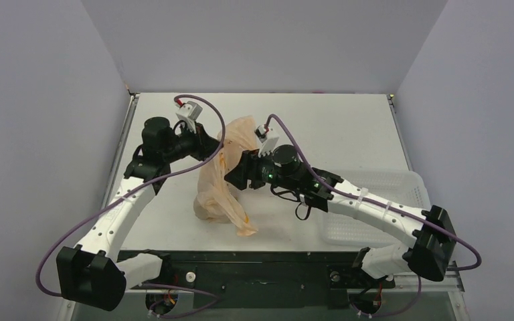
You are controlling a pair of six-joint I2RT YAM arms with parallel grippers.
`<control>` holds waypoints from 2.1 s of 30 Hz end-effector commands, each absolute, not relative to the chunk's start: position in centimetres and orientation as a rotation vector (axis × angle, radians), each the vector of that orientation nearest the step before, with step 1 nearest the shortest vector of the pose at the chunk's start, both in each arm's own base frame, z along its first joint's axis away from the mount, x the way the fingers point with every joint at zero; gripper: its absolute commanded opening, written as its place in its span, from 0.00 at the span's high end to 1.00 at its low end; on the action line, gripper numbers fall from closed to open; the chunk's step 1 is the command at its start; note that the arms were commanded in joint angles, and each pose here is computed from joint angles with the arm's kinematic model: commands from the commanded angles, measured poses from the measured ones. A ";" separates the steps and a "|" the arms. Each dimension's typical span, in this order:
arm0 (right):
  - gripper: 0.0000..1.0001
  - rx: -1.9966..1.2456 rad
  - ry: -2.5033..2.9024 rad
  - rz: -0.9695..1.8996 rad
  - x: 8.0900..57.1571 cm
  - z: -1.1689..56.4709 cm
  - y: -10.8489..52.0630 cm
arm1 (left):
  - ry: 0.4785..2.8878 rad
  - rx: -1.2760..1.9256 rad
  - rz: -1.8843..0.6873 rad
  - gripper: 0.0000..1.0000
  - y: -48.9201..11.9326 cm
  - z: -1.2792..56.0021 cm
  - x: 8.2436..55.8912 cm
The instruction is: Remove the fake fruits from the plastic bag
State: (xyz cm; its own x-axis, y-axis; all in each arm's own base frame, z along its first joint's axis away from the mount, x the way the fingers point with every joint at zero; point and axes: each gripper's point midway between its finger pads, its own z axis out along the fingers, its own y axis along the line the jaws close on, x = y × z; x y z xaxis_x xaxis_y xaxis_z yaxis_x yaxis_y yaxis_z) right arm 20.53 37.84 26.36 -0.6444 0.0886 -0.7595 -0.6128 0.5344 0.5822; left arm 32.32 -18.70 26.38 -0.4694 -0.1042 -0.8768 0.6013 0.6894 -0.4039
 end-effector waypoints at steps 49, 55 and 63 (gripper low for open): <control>1.00 -0.183 1.934 1.411 25.8 27.2 37.7 | 1.939 0.582 -0.822 0.64 -20.6 25.1 31.3; 1.00 -0.190 1.940 1.419 25.6 26.8 38.0 | 1.993 0.626 -0.716 0.85 -21.1 23.6 31.2; 1.00 -0.156 2.068 1.073 27.5 23.6 34.5 | 1.888 0.119 -0.133 1.00 -10.5 27.1 35.0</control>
State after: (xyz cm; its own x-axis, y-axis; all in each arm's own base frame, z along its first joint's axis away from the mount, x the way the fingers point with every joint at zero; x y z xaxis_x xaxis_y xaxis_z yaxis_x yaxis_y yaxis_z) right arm 26.27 37.09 22.70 -0.7598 0.2362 -0.6058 -0.4356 0.5068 0.7439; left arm 32.62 -17.60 21.62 -0.4916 0.1265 -0.8616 0.4949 0.8547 -0.1569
